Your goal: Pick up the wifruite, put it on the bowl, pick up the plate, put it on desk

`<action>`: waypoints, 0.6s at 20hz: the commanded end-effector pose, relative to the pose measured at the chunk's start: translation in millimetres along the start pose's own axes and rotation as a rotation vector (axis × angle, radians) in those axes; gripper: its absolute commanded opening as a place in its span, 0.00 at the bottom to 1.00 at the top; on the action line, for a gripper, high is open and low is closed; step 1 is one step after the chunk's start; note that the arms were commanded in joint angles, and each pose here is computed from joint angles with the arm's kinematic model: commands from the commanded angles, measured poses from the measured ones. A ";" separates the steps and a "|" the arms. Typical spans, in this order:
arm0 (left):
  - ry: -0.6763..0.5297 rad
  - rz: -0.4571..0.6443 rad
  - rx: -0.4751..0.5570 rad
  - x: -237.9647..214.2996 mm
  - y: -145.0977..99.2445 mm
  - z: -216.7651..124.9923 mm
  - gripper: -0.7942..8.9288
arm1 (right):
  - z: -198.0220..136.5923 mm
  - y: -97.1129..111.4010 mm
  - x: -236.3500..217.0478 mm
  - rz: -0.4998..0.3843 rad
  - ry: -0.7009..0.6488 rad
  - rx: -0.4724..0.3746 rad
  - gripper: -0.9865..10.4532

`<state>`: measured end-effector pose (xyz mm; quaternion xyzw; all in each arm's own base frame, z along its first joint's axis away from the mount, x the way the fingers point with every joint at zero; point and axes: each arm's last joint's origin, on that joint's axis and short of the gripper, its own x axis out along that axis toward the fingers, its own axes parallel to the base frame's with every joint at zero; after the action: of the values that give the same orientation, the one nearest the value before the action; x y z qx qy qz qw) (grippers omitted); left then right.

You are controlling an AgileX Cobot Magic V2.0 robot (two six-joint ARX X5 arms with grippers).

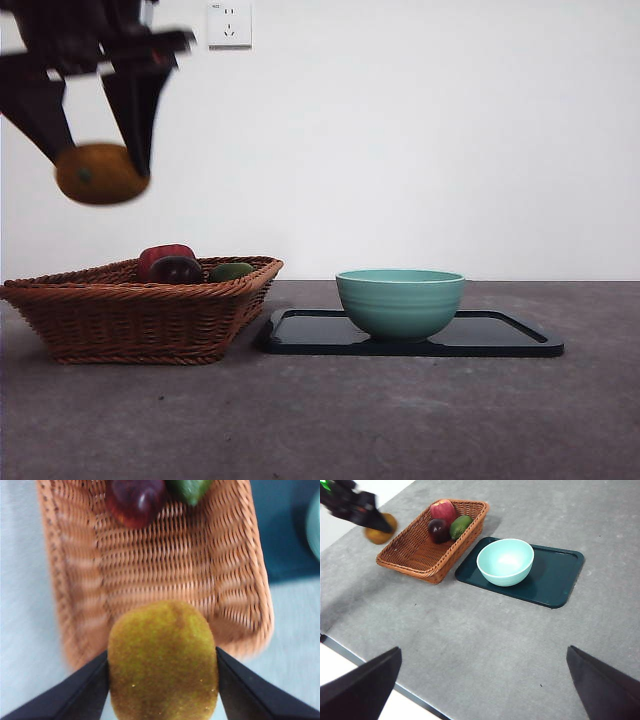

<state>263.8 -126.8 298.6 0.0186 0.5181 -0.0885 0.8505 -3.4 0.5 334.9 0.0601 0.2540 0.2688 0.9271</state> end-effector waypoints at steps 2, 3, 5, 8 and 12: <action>-0.032 0.003 -0.007 26.6 -1.1 15.8 0.39 | 1.9 0.6 -2.1 0.009 -0.011 0.010 0.58; -0.020 0.010 -0.013 36.3 0.2 18.0 0.39 | 1.7 0.6 -2.1 0.008 -0.008 0.010 0.58; 0.015 0.021 -0.015 57.9 -0.2 20.4 0.39 | 1.6 0.5 -2.1 0.007 -0.007 0.010 0.58; 0.073 0.037 -0.011 86.3 -1.8 19.9 0.39 | 1.8 0.3 -2.1 0.000 -0.010 0.010 0.58; 0.112 0.030 -0.018 109.6 -3.6 19.0 0.39 | 1.7 0.3 -2.1 0.001 -0.009 0.010 0.58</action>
<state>324.9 -143.3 213.6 0.0243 0.5644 -0.0656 0.8225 -3.4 0.4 334.8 0.0598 0.2543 0.2671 0.9276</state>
